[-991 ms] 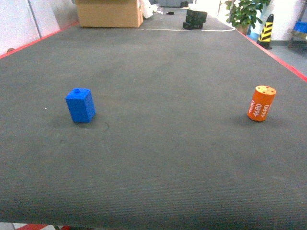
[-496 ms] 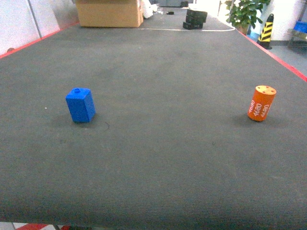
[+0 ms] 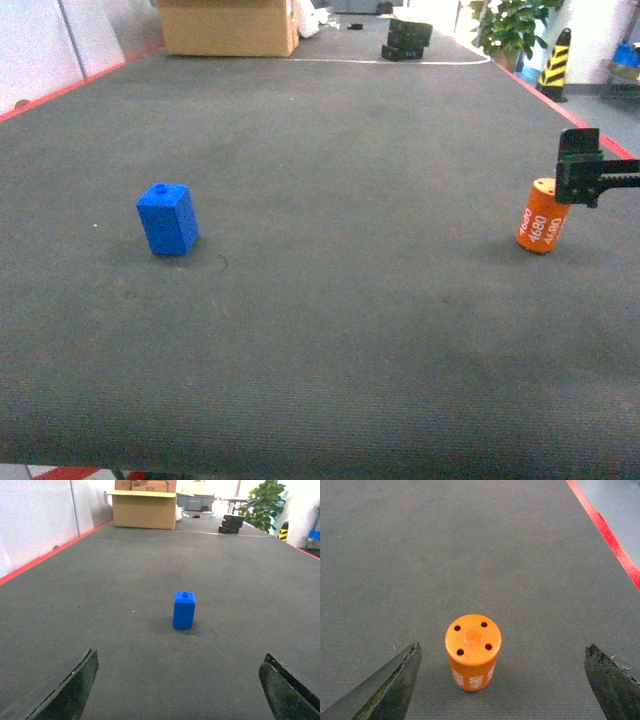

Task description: Sort blue parts and orange caps into right shelf containers

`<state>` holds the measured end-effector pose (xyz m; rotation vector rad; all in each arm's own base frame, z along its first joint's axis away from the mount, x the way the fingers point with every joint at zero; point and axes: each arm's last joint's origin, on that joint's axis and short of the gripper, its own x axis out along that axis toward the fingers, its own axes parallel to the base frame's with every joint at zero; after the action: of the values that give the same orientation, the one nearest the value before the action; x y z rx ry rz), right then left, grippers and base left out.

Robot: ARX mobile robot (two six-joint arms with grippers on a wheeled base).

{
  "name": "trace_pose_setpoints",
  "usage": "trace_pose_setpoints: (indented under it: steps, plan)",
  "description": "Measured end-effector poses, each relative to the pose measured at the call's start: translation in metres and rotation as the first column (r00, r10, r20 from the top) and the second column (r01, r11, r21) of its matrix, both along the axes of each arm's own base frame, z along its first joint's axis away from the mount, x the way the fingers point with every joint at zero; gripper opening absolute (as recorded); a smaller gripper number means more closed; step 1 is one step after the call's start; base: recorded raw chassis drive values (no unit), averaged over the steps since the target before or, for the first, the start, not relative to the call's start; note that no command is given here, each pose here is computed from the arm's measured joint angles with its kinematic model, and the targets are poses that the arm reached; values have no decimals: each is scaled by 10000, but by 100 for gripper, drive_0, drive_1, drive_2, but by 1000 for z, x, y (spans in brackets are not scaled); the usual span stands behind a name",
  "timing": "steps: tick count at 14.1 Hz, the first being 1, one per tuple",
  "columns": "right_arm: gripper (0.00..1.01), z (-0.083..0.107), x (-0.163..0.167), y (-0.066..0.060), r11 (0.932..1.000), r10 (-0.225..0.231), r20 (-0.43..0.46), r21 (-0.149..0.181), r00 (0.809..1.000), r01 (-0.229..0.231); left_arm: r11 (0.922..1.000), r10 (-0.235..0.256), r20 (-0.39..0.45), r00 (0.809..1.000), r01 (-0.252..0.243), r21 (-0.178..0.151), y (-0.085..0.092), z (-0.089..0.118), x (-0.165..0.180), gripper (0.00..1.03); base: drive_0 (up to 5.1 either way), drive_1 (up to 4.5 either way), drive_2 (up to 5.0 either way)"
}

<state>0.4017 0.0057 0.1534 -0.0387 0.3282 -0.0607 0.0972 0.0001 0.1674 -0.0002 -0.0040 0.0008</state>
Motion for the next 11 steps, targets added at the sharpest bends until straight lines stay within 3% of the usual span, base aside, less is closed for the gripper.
trace_pose_setpoints:
  steps: [4,6,7,11]
  plan:
    - [98,-10,47,3,9994,-279,-534,173,9982,288,10000,4,8,10000,-4,0,0,0,0,98,0,0,0]
    - [98,-42,68,4,9991,-293,-1473,256,9887,335,10000,4,4,10000,-4,0,0,0,0,98,0,0,0]
    - [98,-49,71,4,9991,-259,-1605,293,9867,310,10000,4,0,10000,-4,0,0,0,0,98,0,0,0]
    - [64,-61,78,5,9995,-88,-1552,292,9878,135,10000,0,0,10000,0,0,0,0,0,98,0,0,0]
